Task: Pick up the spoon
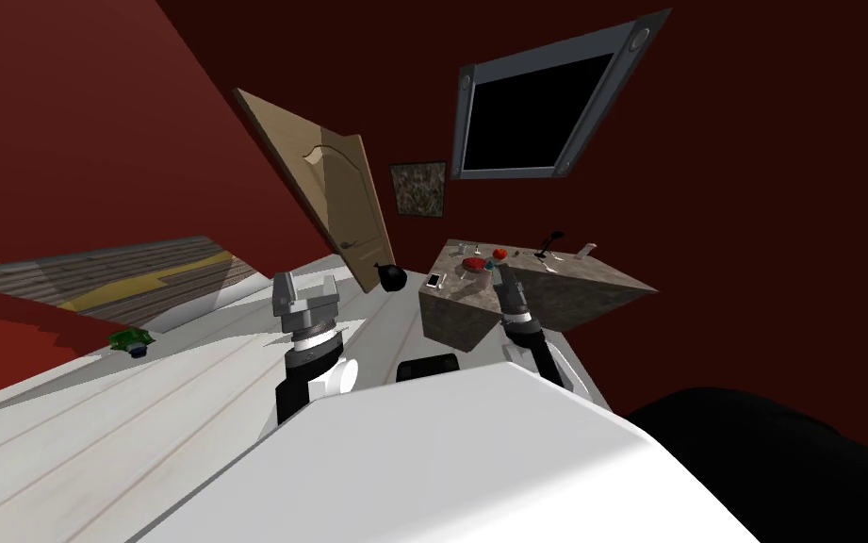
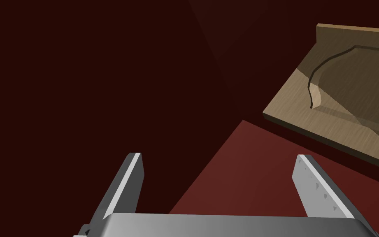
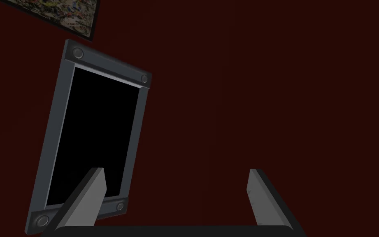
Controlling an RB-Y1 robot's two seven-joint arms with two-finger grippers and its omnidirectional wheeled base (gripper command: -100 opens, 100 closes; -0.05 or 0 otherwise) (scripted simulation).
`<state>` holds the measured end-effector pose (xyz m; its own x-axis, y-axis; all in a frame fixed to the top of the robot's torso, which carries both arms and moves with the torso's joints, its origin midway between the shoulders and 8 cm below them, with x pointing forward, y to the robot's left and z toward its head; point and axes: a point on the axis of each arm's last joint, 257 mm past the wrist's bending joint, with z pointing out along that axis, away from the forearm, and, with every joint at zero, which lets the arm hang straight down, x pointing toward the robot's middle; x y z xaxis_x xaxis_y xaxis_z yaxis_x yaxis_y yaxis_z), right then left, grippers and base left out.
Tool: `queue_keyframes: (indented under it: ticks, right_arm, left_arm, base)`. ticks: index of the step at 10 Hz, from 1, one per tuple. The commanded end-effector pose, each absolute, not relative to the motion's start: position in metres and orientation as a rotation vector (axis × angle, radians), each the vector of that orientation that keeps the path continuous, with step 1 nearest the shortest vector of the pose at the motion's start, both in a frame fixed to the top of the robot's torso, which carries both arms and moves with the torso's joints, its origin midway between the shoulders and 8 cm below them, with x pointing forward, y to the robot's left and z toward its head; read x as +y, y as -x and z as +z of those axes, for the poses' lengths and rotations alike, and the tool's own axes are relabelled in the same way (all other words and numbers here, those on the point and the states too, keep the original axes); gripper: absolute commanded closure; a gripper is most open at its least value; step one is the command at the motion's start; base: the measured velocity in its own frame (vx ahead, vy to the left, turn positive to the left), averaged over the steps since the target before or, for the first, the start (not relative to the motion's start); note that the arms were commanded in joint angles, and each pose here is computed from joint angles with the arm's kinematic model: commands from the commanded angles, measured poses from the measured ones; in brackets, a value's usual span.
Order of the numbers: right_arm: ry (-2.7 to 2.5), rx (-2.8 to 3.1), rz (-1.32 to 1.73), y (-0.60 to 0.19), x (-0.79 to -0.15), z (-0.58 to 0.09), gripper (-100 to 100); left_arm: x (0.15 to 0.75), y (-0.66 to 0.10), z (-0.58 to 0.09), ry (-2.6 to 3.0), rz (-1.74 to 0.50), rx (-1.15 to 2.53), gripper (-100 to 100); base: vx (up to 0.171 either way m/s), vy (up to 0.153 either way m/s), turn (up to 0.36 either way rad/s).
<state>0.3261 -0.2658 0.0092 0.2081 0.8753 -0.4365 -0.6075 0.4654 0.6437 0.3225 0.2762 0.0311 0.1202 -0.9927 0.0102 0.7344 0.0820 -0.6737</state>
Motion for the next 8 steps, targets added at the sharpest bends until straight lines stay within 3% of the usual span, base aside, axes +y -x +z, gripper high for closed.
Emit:
queue_keyframes:
  ticks: [1, 8]
  right_arm:
    - [-0.336, 0.957, 0.992, -0.329, -0.271, -0.010, -100]
    - [-0.159, 1.360, 0.632, -0.321, -0.313, -0.108, -100]
  left_arm:
    - [0.276, -0.322, 0.031, 0.610, -1.383, 0.527, 0]
    - [0.276, -0.322, 0.031, 0.610, -1.382, 0.527, 0]
  base:
    - [-0.040, 0.007, 0.117]
    - [-0.052, 0.015, 0.134]
